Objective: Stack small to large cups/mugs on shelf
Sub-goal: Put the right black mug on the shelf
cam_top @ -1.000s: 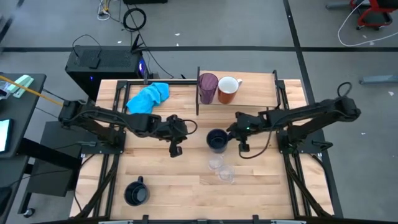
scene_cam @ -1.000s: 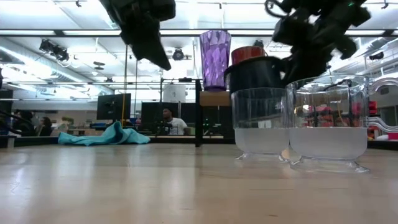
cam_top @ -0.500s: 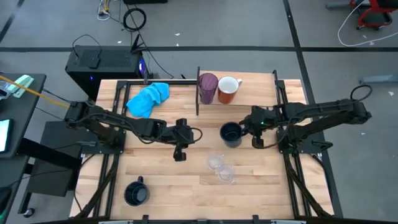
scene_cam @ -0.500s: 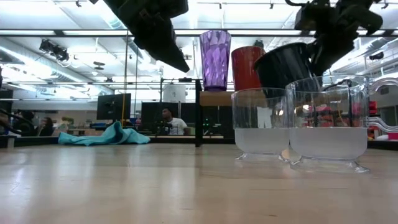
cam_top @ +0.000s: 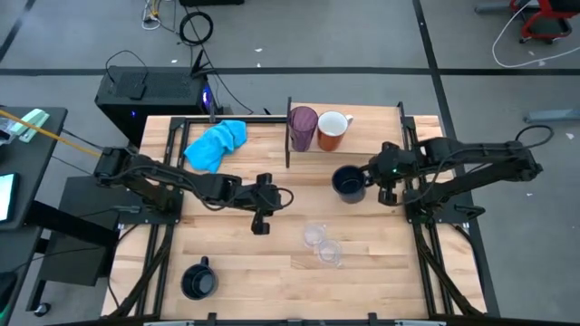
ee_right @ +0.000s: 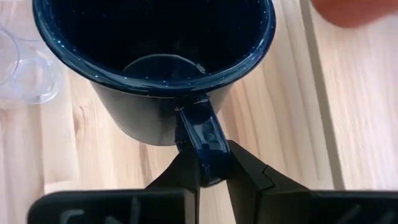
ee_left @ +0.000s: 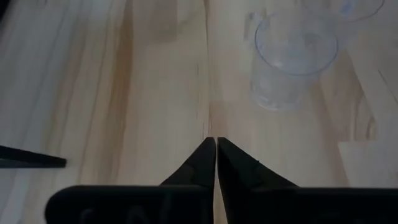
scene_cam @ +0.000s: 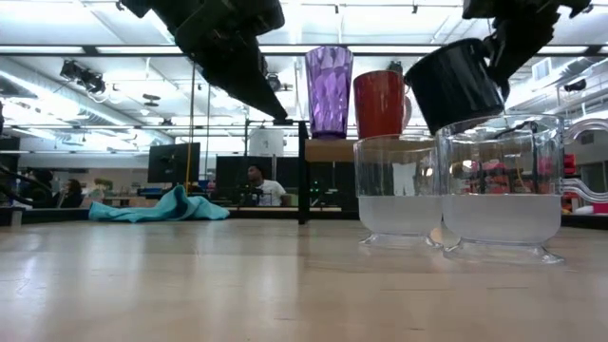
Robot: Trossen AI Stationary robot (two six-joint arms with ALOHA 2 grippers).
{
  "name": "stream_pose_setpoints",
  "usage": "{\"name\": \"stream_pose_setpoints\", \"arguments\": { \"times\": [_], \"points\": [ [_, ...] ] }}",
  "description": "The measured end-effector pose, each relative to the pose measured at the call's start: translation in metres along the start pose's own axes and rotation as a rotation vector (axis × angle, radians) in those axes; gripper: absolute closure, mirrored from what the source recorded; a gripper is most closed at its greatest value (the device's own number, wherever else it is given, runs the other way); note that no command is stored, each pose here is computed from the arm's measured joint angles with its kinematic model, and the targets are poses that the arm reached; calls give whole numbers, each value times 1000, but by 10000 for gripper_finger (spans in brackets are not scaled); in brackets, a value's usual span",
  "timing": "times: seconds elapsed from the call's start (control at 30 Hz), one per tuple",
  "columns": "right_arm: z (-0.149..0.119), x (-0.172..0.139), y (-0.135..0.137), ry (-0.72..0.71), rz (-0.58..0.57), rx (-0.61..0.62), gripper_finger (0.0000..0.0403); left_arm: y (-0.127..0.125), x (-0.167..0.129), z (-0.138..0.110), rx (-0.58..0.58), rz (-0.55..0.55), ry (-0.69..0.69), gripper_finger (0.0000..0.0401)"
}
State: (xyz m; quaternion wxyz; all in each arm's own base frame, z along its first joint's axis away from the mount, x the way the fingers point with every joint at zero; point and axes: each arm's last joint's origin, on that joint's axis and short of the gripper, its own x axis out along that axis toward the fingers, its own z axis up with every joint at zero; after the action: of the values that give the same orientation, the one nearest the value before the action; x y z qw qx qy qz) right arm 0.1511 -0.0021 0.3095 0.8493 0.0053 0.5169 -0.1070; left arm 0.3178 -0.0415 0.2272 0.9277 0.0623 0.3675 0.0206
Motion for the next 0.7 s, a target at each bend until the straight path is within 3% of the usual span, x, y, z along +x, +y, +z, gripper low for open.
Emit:
{"name": "stream_pose_setpoints", "arguments": {
  "times": [0.33,0.7],
  "points": [
    [3,-46,-11,-8,-84,61,347,-6,11,-24,-57,-14,-35,386],
    [-13,-63,-28,-13,-298,138,346,-11,9,-16,-64,-37,-131,379]
  ]
}}
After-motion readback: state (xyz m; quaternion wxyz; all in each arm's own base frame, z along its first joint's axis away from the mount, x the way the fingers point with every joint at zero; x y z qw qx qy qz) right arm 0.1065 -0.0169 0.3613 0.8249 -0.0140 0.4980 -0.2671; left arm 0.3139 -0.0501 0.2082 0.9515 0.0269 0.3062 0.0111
